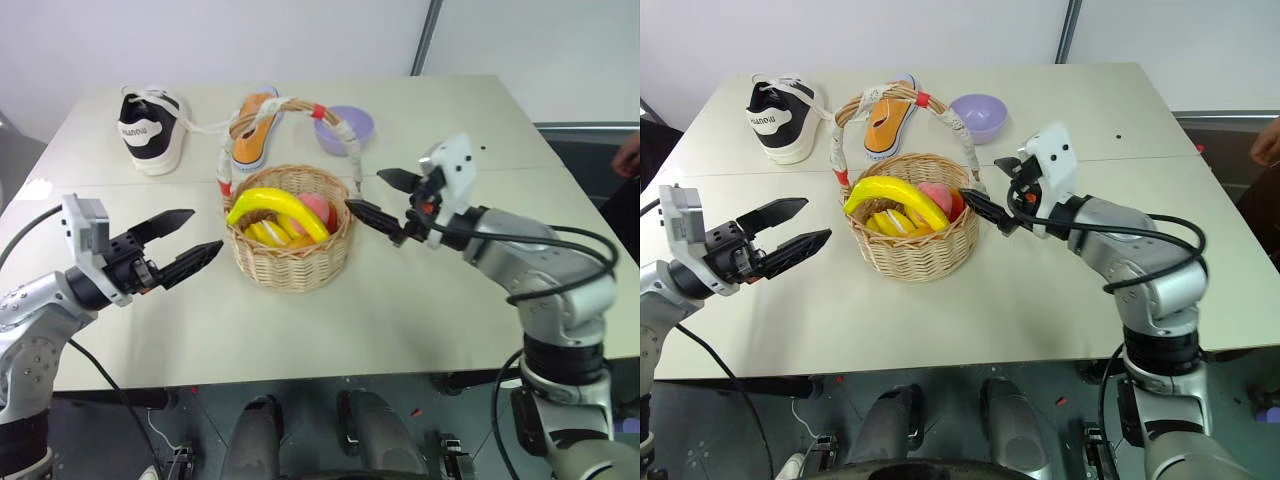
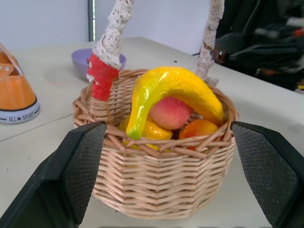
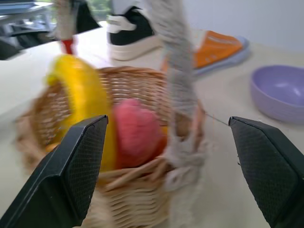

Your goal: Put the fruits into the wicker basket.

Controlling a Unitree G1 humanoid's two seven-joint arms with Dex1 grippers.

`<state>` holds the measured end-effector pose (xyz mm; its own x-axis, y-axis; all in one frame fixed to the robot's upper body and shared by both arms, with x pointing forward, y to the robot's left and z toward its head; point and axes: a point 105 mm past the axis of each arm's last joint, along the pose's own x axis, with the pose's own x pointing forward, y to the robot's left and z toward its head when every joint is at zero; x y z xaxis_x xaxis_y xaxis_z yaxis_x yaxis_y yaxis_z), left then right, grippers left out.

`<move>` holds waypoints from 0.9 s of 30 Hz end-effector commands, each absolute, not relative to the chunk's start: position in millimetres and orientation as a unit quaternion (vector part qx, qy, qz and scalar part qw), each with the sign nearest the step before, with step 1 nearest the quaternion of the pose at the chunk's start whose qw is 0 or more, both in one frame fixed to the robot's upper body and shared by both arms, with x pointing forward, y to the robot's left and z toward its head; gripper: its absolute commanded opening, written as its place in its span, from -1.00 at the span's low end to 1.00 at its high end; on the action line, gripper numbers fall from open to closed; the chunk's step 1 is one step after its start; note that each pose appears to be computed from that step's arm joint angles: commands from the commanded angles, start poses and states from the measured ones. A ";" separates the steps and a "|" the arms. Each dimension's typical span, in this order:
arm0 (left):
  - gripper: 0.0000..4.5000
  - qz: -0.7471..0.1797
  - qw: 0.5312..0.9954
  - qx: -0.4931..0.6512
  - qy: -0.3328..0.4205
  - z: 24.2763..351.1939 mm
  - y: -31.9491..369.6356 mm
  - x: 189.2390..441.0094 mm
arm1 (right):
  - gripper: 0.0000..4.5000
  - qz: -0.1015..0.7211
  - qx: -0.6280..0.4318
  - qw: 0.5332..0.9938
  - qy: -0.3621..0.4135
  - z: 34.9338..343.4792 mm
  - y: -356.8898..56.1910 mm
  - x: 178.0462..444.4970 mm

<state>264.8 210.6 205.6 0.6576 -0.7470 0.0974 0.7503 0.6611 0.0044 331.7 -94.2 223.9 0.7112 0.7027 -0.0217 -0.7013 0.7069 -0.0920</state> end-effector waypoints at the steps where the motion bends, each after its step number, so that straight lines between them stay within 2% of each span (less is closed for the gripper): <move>1: 1.00 -0.422 0.904 -0.014 -0.070 217.7 206.8 260.8 | 0.88 0.356 -0.040 0.932 -0.051 237.6 -86.0 348.8; 3: 1.00 -0.423 0.903 -0.014 -0.071 218.4 206.2 259.3 | 0.88 0.349 -0.029 0.935 -0.054 236.4 -84.2 354.4; 5: 1.00 -0.421 0.904 -0.013 -0.073 218.9 206.1 257.7 | 0.66 0.351 -0.001 0.934 -0.057 237.2 -83.6 355.5; 7: 1.00 -0.420 0.904 -0.014 -0.074 219.1 205.7 256.0 | 0.28 0.360 0.019 0.931 -0.057 238.1 -83.2 354.1; 8: 1.00 -0.421 0.904 -0.015 -0.074 218.8 204.6 255.0 | 0.01 0.362 0.025 0.930 -0.058 238.8 -83.3 353.1; 9: 1.00 -0.423 0.903 -0.016 -0.074 218.4 203.0 254.0 | -0.17 0.364 0.028 0.929 -0.059 239.5 -83.6 352.2; 12: 1.00 -0.432 0.898 -0.020 -0.076 218.8 196.8 252.8 | -0.88 0.365 0.029 0.928 -0.064 241.0 -85.9 349.8; 13: 1.00 -0.438 0.896 -0.022 -0.078 219.7 193.6 252.7 | -0.98 0.361 0.026 0.930 -0.069 242.0 -88.4 348.6; 16: 1.00 -0.457 0.885 -0.024 -0.082 222.5 182.3 252.4 | -0.98 0.345 0.017 0.935 -0.086 245.9 -101.9 343.7; 21: 1.00 -0.509 0.855 -0.040 -0.087 223.7 153.2 252.0 | -0.98 0.233 0.007 0.964 -0.127 261.8 -171.9 341.3; 24: 1.00 -0.533 0.839 -0.053 -0.091 222.6 136.7 253.7 | -0.98 0.151 -0.005 0.978 -0.142 270.7 -217.6 340.7; 27: 1.00 -0.569 0.814 -0.067 -0.093 220.1 111.4 255.8 | -0.98 0.023 -0.057 0.989 -0.133 273.8 -276.8 340.5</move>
<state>258.9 121.0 215.7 0.3751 -0.9007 0.2192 0.9254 0.3776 -0.0323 346.9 -249.8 258.1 0.9646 0.1757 0.1967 -0.1602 0.9828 -0.0920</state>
